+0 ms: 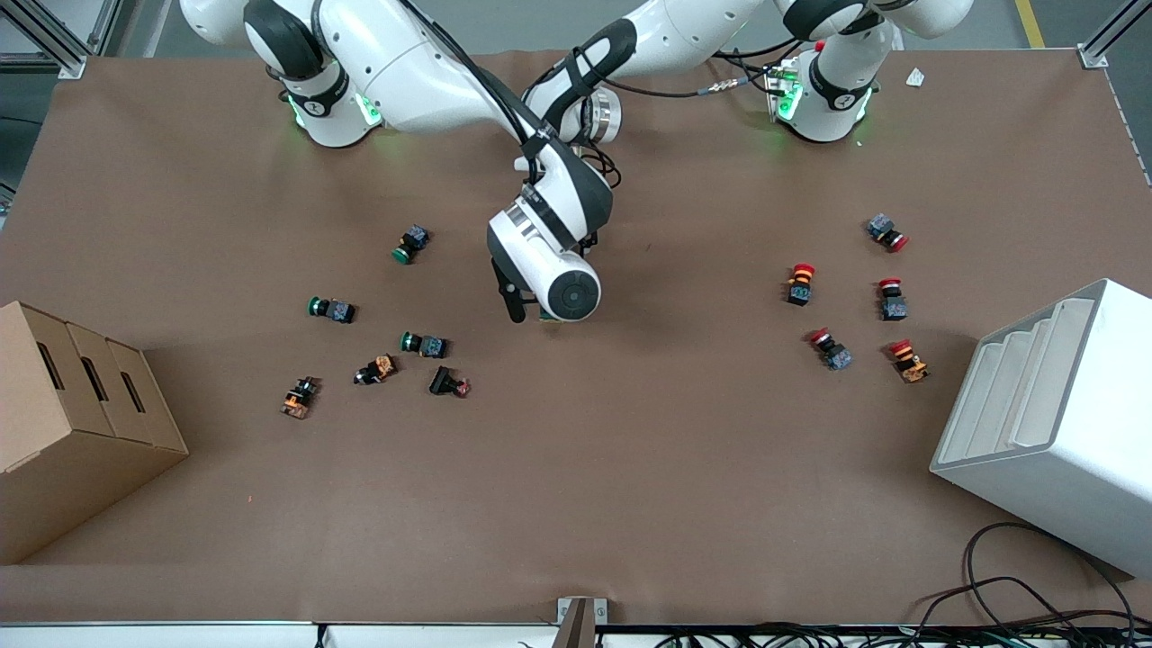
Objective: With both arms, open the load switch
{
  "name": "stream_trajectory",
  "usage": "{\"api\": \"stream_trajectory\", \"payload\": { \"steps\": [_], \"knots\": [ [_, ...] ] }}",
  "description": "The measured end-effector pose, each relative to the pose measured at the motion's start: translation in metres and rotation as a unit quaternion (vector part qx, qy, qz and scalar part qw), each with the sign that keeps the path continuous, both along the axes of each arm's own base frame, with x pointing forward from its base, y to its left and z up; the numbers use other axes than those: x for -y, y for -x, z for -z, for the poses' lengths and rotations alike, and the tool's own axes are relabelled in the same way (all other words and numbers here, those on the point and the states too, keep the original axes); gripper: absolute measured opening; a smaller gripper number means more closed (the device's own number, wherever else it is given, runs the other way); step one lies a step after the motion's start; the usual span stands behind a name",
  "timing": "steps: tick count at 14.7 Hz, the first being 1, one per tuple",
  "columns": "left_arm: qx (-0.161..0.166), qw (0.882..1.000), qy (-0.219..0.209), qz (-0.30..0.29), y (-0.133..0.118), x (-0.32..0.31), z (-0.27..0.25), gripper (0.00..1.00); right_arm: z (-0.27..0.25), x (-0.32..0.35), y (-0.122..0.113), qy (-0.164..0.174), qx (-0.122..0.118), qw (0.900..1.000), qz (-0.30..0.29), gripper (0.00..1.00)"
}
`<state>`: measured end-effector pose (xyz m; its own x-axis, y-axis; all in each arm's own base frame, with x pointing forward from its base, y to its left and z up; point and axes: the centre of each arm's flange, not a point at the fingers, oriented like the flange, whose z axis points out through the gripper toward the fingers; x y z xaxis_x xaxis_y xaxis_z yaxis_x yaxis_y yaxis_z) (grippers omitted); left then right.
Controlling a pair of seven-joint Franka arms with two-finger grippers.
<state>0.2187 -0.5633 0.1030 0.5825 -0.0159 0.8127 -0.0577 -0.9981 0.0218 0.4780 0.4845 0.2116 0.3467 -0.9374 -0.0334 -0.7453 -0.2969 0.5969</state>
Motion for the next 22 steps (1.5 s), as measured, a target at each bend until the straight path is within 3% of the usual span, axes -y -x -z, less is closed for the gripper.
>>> {"api": "stream_trajectory", "payload": {
  "steps": [3, 6, 9, 12, 14, 18, 22],
  "knots": [
    [0.0, 1.0, -0.006, 0.003, 0.0, -0.001, 0.001, 1.0, -0.037, 0.031, -0.03, -0.001, 0.012, 0.999, -0.04, 1.0],
    [0.001, 1.0, -0.005, 0.002, -0.002, -0.001, 0.0, 1.0, -0.086, 0.077, -0.073, -0.046, 0.034, 0.995, -0.079, 1.0],
    [0.007, 1.0, 0.0, -0.001, -0.008, 0.004, -0.007, 1.0, -0.129, 0.139, -0.115, -0.1, 0.051, 0.983, -0.143, 1.0],
    [0.009, 1.0, 0.003, -0.016, -0.024, 0.013, -0.027, 1.0, -0.16, 0.202, -0.147, -0.148, 0.06, 0.957, -0.244, 1.0],
    [-0.009, 0.999, -0.01, -0.039, -0.038, 0.024, -0.055, 1.0, -0.178, 0.238, -0.164, -0.186, 0.071, 0.934, -0.297, 1.0],
    [-0.058, 0.995, -0.023, -0.073, -0.078, 0.032, -0.139, 1.0, -0.22, 0.319, -0.187, -0.245, 0.089, 0.886, -0.383, 1.0],
    [-0.133, 0.986, -0.02, -0.094, -0.145, 0.007, -0.236, 1.0, -0.257, 0.424, -0.198, -0.283, 0.107, 0.842, -0.447, 1.0]
  ]
}}
